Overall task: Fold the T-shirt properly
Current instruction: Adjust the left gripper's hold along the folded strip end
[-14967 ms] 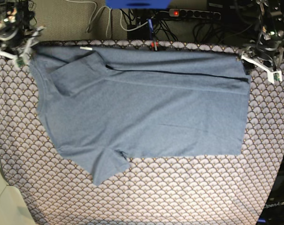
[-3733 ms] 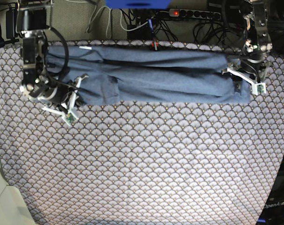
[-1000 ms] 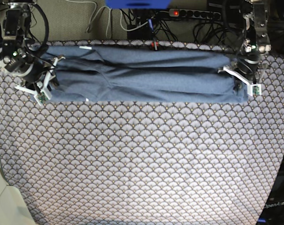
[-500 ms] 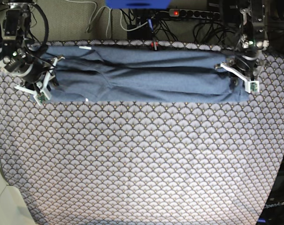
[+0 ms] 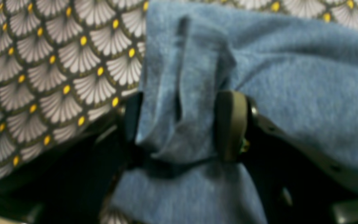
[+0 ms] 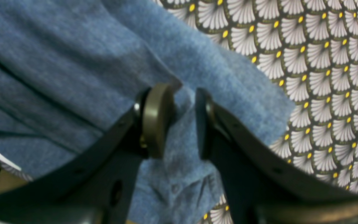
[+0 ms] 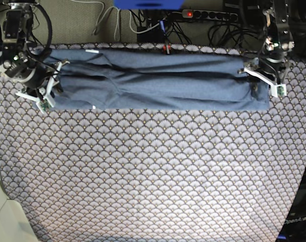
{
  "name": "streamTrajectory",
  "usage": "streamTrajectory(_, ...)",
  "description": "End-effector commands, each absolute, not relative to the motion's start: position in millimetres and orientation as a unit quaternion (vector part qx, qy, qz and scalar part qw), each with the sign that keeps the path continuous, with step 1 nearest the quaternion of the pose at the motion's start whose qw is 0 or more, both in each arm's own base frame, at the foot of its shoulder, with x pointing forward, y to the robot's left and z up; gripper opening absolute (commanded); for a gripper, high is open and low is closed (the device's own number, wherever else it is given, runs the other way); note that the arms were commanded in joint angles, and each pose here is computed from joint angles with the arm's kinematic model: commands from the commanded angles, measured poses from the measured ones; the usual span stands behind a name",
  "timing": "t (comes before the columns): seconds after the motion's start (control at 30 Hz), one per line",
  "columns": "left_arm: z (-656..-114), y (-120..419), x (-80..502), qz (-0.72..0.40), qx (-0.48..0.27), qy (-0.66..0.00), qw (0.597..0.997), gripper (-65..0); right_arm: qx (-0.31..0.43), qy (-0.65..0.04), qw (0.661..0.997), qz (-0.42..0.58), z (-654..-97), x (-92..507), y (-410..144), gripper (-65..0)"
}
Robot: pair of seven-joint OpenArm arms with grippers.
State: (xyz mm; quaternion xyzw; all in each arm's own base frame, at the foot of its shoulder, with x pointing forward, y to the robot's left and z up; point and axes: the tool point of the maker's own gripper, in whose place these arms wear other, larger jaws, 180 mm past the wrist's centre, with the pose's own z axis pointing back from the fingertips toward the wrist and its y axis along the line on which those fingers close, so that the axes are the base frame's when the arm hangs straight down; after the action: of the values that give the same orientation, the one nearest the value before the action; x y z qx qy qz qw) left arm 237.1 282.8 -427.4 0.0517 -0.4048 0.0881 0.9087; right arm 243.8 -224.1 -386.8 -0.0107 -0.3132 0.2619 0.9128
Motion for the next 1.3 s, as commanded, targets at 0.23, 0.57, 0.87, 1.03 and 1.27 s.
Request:
streamTrajectory(0.23, -439, 297, 232, 0.089, 0.068, -0.379, 0.919, -29.8, -0.016, -0.328, 0.907, 0.265, -378, 250, -228, -47.0)
streamTrajectory(0.57, -440, 300, 230, 0.086, 0.071, -0.377, 0.920, -29.8, -0.009, -0.309, 0.917, 0.253, -393, 246, -234, -47.0)
streamTrajectory(0.87, -438, 300, 230, 0.087, 0.072, -0.378, 0.919, -29.8, -0.009, -0.311, 0.916, 0.253, -392, 246, -233, -47.0)
streamTrajectory(1.03, -439, 299, 230, 0.089, 0.071, -0.378, 0.919, -29.8, -0.008, -0.311, 0.916, 0.254, -392, 247, -233, -47.0)
streamTrajectory(1.27, -431, 297, 235, 0.086, 0.071, -0.389, 0.914, -29.8, -0.008, -0.311, 0.916, 0.254, -392, 247, -233, -47.0)
